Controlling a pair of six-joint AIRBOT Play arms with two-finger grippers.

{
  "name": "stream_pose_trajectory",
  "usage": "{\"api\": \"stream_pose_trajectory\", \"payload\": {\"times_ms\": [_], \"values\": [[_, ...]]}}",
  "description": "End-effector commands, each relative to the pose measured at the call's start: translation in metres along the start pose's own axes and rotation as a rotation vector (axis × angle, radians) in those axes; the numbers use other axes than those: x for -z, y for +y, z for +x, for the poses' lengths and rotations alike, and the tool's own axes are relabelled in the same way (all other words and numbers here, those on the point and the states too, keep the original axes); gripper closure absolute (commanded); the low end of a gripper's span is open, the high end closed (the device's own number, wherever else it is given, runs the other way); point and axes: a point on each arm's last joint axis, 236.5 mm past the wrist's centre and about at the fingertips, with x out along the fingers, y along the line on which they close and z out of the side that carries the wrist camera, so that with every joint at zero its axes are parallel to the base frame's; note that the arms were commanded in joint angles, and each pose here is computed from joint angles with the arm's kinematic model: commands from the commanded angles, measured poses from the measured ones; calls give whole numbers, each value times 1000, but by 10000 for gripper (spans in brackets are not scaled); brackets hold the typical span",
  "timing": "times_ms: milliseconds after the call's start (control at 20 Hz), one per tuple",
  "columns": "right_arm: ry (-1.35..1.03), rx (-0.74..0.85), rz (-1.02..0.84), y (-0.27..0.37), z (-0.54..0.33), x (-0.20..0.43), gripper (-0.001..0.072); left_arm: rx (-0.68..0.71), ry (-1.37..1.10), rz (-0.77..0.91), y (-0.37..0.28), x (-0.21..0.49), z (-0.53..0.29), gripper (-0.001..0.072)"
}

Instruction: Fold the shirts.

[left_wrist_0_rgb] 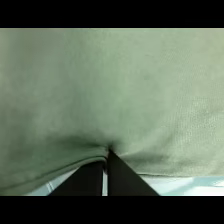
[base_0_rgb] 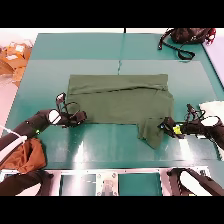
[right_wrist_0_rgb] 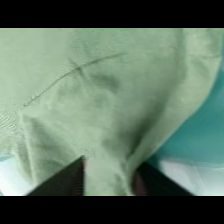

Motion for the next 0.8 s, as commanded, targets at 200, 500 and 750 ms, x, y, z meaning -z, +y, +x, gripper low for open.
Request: {"api": "stream_pose_trajectory", "payload": {"times_ms": [200, 500, 750], "values": [[32, -2, -54, 2, -2, 7, 684, -74, 42, 88, 12, 5, -6, 684], [76, 96, -82, -12, -16, 8, 685, -262, 130, 277, 27, -10, -46, 684], [45, 89, -105, 4, -34, -11, 685, -251, 130, 380, 14, -22, -58, 684]]}}
